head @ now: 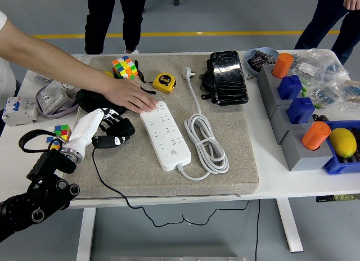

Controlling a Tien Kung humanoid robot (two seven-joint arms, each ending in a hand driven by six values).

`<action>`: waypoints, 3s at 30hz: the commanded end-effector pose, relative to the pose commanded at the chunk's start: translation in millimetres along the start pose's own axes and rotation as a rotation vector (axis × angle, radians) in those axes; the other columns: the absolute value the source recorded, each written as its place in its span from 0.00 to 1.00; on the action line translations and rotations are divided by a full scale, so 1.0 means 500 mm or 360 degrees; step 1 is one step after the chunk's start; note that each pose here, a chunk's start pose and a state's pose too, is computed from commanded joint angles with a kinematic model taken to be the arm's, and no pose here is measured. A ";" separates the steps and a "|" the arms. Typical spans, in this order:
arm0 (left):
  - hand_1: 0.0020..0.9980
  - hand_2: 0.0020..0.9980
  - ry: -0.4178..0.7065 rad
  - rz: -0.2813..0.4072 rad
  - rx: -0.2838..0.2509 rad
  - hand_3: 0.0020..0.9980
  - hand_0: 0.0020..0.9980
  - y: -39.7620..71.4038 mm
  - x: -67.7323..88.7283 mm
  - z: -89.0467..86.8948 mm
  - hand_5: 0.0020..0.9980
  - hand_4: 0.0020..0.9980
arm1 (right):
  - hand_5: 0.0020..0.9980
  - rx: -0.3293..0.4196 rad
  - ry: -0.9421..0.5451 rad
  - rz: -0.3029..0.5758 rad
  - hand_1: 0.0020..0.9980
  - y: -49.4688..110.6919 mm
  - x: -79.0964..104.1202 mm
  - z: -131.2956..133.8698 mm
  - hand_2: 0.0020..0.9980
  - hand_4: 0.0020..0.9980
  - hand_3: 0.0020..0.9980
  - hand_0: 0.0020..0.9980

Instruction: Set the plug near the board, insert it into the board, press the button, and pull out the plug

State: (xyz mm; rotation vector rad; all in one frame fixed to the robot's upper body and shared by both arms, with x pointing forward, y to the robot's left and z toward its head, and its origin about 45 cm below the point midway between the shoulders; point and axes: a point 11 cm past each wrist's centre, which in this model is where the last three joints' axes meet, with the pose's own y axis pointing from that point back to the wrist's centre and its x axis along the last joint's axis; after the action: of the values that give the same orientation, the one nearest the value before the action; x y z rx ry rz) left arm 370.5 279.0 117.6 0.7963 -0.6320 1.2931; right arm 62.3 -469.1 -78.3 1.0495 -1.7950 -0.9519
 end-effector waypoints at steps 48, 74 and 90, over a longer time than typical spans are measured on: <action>0.69 0.68 0.1072 0.0619 0.0011 0.66 0.67 0.052 0.073 -0.086 0.46 0.97 | 0.47 -0.0017 0.0002 -0.0001 0.65 -0.001 -0.006 0.009 0.63 0.92 0.54 0.57; 0.63 0.63 0.1214 0.0824 0.0100 0.61 0.61 0.067 0.128 -0.134 0.41 0.93 | 0.48 -0.0030 -0.0013 -0.0010 0.65 -0.003 -0.018 0.015 0.63 0.92 0.54 0.57; 0.61 0.62 0.1217 0.0822 0.0086 0.59 0.59 0.067 0.139 -0.130 0.41 0.93 | 0.48 -0.0030 -0.0009 -0.0015 0.65 -0.004 -0.021 0.011 0.63 0.93 0.54 0.57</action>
State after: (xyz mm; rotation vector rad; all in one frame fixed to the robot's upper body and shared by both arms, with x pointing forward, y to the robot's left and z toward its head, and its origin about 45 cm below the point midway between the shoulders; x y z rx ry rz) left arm 348.5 374.9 139.6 0.1241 -0.1754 1.9405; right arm 60.9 -459.0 -84.9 1.0455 -1.7837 -0.9765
